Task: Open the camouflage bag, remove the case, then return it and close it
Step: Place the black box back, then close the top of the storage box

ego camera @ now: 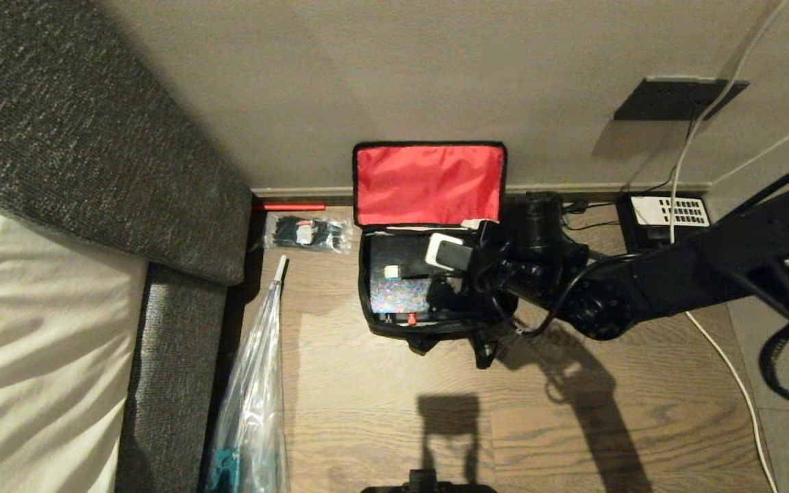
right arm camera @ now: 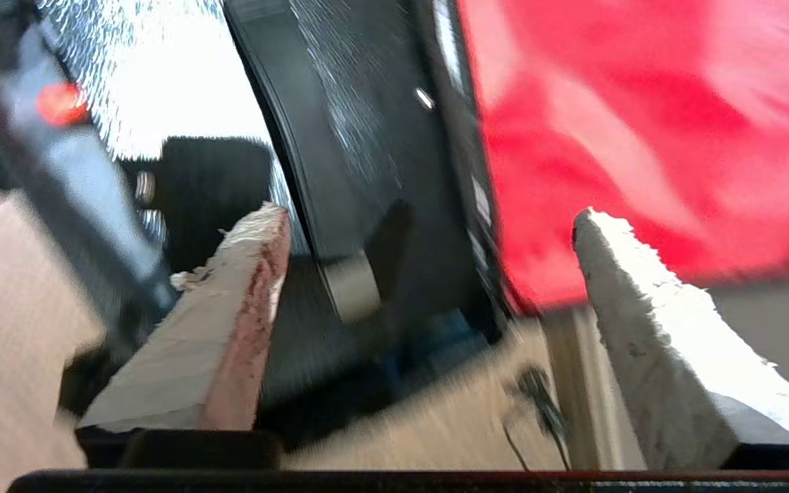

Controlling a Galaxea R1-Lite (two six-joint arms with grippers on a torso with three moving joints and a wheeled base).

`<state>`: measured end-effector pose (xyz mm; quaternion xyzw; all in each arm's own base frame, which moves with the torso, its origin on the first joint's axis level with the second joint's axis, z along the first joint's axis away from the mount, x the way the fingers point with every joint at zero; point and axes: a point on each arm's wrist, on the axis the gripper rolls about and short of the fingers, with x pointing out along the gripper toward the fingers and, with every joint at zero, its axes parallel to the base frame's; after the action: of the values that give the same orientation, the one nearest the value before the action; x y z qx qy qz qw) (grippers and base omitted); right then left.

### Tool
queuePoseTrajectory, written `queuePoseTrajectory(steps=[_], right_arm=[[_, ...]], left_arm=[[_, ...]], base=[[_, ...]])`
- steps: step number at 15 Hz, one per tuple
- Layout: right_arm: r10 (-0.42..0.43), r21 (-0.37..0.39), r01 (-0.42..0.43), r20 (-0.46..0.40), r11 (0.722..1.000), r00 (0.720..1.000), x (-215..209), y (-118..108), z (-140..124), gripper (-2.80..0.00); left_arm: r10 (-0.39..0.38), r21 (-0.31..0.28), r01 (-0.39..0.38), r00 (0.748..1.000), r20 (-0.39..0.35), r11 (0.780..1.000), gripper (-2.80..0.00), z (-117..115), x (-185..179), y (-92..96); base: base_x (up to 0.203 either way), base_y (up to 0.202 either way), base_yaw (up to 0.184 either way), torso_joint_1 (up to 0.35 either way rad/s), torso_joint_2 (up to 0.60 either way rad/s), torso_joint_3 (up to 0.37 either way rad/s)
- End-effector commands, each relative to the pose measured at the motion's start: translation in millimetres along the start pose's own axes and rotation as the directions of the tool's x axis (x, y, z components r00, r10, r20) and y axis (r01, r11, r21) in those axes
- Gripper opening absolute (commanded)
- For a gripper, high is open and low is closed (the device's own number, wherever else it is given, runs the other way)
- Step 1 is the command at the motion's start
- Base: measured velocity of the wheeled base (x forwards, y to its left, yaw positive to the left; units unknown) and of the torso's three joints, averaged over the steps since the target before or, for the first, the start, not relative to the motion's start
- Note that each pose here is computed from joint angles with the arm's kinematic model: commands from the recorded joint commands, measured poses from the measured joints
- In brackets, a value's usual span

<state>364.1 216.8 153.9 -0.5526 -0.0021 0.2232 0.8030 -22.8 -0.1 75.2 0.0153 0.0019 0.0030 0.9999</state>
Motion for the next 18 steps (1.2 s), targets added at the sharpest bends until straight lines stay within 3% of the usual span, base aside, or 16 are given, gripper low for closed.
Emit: queuePoseTrajectory(steps=[1,3,5,7,9,11,12,15,16,17,18], right_arm=[[-0.082,0.024,0.082,0.02,0.996,0.996,-66,-39,6,-2.8],[-0.085,0.071,0.086,-0.02,0.994,0.996,-116,-54,0,-2.8],[-0.064,0.179,0.084,-0.118,0.98,0.991,-170,-61,-9,-2.8],[-0.02,0.353,0.105,-0.238,0.93,0.971,-223,-61,-21,-2.8],[0.025,0.589,0.172,-0.311,0.79,0.95,-272,-53,-33,-2.8],[0.052,0.715,0.225,-0.343,0.662,0.938,-322,-43,-46,-2.8],[0.08,0.759,0.228,-0.345,0.61,0.935,-346,-35,-53,-2.8],[0.18,0.877,0.127,-0.234,0.464,0.956,-420,-7,-74,-2.8],[0.214,0.919,0.115,-0.207,0.377,0.955,-435,4,-81,-2.8],[0.232,0.941,0.11,-0.191,0.321,0.954,-440,11,-84,-2.8],[0.258,0.949,0.105,-0.186,0.298,0.948,-439,14,-85,-2.8]], left_arm=[[0.003,0.0,-0.003,1.0,0.0,1.0,-2.8,0,0,0.0],[0.002,0.0,-0.002,1.0,0.0,1.0,-2.8,0,0,-0.1],[0.001,0.0,-0.001,1.0,0.0,1.0,-2.8,0,0,0.0],[0.001,0.0,-0.001,1.0,0.001,1.0,-2.8,0,0,0.0],[0.0,0.0,0.0,1.0,0.001,1.0,-2.8,0,0,0.0],[0.0,0.0,0.0,1.0,0.001,1.0,-2.8,0,0,0.0],[0.001,0.0,-0.001,1.0,0.001,1.0,-2.8,0,0,0.0],[0.003,0.0,-0.003,1.0,0.0,1.0,-2.8,0,0,0.0],[0.0,0.0,0.0,1.0,0.001,1.0,-2.8,0,0,0.0],[0.001,0.0,-0.001,1.0,-0.001,1.0,-2.8,-1,0,0.0],[0.002,0.0,-0.002,1.0,0.0,1.0,-2.8,0,0,-0.1]], base=[[0.0,0.0,0.0,0.0,0.0,0.0],[0.0,0.0,0.0,0.0,0.0,0.0],[0.0,0.0,0.0,0.0,0.0,0.0],[0.0,0.0,0.0,0.0,0.0,0.0],[0.0,0.0,0.0,0.0,0.0,0.0],[0.0,0.0,0.0,0.0,0.0,0.0],[0.0,0.0,0.0,0.0,0.0,0.0],[0.0,0.0,0.0,0.0,0.0,0.0],[0.0,0.0,0.0,0.0,0.0,0.0],[0.0,0.0,0.0,0.0,0.0,0.0],[0.0,0.0,0.0,0.0,0.0,0.0]])
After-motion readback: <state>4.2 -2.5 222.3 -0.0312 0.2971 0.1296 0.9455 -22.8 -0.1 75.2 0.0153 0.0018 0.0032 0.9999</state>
